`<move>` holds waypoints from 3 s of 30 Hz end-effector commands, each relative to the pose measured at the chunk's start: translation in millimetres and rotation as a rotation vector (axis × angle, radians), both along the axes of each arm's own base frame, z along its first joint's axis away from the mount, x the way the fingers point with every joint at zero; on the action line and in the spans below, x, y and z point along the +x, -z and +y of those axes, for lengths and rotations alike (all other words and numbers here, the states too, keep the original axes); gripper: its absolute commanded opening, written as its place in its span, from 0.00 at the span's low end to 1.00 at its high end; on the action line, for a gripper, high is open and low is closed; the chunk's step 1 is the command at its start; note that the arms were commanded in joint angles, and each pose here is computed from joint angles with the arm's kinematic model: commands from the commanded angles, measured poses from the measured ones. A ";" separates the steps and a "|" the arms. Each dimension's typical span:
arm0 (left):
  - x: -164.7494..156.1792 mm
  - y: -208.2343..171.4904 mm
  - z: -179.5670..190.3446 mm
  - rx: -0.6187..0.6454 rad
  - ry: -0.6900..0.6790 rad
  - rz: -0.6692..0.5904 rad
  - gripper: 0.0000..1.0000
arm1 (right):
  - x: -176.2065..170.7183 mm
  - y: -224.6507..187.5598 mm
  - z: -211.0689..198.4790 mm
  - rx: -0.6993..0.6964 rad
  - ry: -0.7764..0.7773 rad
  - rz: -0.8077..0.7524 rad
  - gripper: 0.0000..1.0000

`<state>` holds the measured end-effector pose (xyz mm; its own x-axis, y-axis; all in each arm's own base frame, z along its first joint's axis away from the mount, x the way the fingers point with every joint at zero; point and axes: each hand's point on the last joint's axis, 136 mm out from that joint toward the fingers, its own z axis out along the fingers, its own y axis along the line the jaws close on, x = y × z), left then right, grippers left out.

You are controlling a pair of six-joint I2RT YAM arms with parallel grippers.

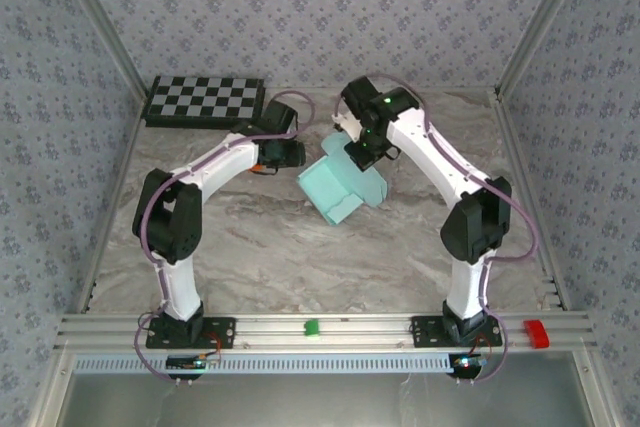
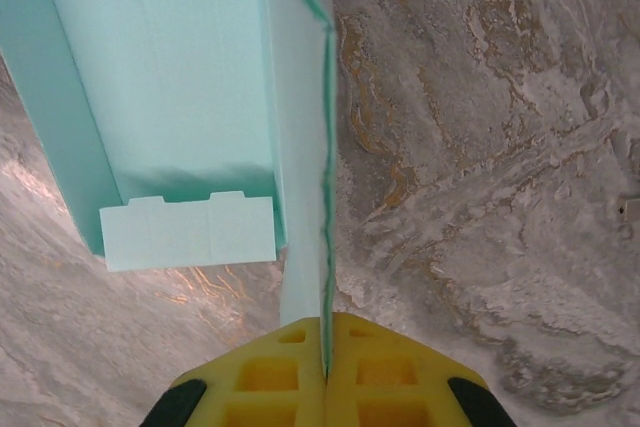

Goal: Fold the paper box

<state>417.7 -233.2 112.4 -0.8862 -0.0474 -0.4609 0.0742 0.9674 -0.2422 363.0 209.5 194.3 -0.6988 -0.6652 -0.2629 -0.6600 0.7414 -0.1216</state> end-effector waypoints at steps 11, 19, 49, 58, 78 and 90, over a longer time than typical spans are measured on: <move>-29.3 35.1 -5.2 -0.140 -0.036 0.111 0.27 | 13.1 10.3 9.8 -0.209 -0.219 -0.003 0.04; -36.7 40.6 -8.0 -0.188 -0.048 0.126 0.25 | 20.2 9.3 17.5 -0.267 -0.287 -0.037 0.07; -44.0 39.8 -29.1 -0.333 -0.009 0.120 0.26 | 44.2 -15.3 37.8 -0.329 -0.428 -0.220 0.32; -42.5 35.1 -29.5 -0.342 -0.011 0.108 0.26 | 52.2 -34.9 35.1 -0.306 -0.373 -0.291 0.51; -10.3 31.7 -13.1 -0.216 -0.030 0.048 0.18 | 7.5 -104.7 -42.3 0.158 0.249 -0.465 0.59; -0.5 56.6 -20.7 -0.205 -0.012 0.095 0.00 | -69.4 -2.8 -130.4 0.299 0.824 -0.314 0.59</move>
<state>409.6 -250.6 50.8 -0.9251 -0.1533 -0.3475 0.0134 0.9011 -0.4334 301.7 82.0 216.3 -0.7850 -0.0549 -0.6171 -0.0298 0.9983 -0.0508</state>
